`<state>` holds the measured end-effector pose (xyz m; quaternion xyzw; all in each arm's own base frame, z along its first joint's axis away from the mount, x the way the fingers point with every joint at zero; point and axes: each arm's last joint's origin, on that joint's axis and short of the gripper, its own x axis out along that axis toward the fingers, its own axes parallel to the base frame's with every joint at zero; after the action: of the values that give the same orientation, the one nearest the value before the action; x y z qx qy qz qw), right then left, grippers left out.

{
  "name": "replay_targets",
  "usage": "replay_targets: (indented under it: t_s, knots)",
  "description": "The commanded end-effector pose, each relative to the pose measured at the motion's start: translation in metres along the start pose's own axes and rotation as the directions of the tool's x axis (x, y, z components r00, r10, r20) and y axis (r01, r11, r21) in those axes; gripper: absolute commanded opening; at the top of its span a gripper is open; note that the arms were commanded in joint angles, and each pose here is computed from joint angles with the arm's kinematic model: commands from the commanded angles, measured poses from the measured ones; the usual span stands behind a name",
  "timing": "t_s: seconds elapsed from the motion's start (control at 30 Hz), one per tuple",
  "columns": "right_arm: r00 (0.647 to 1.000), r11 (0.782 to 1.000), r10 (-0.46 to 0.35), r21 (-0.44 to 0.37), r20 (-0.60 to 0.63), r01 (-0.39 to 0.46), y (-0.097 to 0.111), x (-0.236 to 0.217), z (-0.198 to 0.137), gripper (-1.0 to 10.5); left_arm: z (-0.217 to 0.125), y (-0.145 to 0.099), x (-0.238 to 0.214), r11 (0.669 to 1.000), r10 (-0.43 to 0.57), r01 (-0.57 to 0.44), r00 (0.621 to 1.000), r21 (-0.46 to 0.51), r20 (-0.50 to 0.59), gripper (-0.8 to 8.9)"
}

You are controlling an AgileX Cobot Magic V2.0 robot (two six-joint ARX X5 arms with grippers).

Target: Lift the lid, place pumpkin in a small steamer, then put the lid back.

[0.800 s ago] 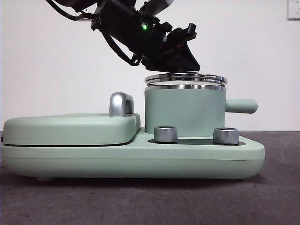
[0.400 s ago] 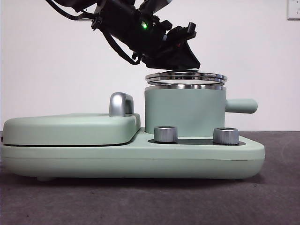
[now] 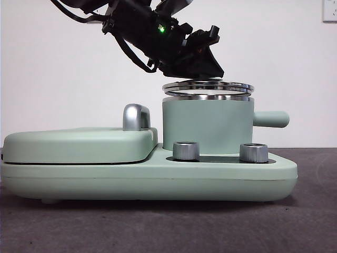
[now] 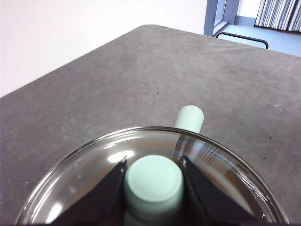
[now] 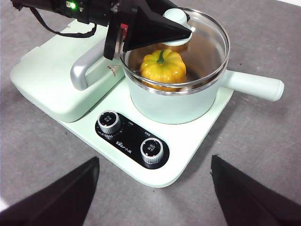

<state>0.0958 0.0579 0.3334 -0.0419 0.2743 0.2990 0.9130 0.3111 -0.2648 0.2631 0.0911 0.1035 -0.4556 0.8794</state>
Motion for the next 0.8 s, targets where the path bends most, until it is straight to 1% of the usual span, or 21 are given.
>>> replay_targets:
  t_s: [0.03, 0.4, 0.8]
  knots:
    - [1.0, 1.0, -0.001, -0.013, 0.008, 0.001, 0.001, 0.0, 0.002, 3.7, 0.001, 0.0, 0.006, 1.0, -0.002, 0.001, 1.0, 0.016, 0.022, 0.09]
    - [1.0, 1.0, -0.02, -0.013, 0.009, 0.02, 0.0, 0.0, 0.002, 3.7, -0.003, 0.0, 0.008, 1.0, -0.004, 0.004, 1.0, 0.012, 0.004, 0.09]
    - [1.0, 1.0, -0.02, -0.013, 0.008, 0.02, 0.0, 0.0, 0.002, 3.7, -0.018, 0.0, 0.018, 1.0, -0.012, 0.011, 0.999, -0.004, -0.039, 0.09]
